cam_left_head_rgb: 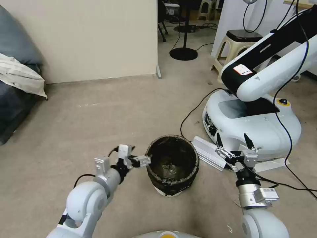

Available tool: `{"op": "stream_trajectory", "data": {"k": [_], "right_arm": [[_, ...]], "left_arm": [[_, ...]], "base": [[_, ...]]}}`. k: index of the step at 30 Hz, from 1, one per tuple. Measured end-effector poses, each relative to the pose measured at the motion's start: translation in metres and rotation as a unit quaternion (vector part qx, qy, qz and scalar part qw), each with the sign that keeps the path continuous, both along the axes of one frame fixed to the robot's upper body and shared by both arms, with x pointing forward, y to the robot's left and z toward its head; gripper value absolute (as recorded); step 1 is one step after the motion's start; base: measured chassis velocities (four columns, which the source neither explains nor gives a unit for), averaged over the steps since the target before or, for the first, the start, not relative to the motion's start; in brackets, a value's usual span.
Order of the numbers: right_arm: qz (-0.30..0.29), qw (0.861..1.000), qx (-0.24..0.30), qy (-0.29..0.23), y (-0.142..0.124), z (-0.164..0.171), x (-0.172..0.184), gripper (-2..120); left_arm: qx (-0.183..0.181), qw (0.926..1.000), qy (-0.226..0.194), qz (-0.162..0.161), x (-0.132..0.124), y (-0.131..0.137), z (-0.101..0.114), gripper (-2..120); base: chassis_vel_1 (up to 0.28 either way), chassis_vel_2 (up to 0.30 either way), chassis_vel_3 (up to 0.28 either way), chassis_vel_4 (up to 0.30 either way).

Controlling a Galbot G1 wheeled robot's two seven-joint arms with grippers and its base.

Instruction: Pick up the trash can from the floor.

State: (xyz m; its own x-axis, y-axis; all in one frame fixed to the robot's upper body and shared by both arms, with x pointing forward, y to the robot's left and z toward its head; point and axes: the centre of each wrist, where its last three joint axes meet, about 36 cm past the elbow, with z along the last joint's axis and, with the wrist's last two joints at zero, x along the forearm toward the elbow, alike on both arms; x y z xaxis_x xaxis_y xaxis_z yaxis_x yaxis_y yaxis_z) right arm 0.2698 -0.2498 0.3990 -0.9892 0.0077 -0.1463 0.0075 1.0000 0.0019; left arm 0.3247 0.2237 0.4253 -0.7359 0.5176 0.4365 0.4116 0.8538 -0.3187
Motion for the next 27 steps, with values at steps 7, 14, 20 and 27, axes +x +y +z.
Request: {"op": "stream_trajectory", "data": {"k": [7,14,20,27], "right_arm": [[-0.003,1.000,0.001,0.003,0.001,0.001,0.000,100],[-0.005,1.000,0.000,0.005,0.002,0.000,0.000,100],[-0.006,1.000,-0.002,0.006,0.002,-0.001,0.000,100],[-0.006,1.000,-0.004,0.009,0.002,-0.003,0.001,100]], "left_arm": [[0.011,0.9992,0.023,-0.032,0.009,-0.007,-0.023,100],[0.018,0.9990,0.026,-0.032,0.014,-0.013,-0.029,100],[0.031,0.9992,0.023,-0.013,0.019,-0.015,-0.031,100],[0.034,0.9993,0.011,0.014,0.026,-0.021,-0.026,100]], "base": [[0.000,0.000,0.000,0.000],[0.000,0.000,0.000,0.000],[0.000,0.000,0.000,0.000],[0.000,0.000,0.000,0.000]]}}
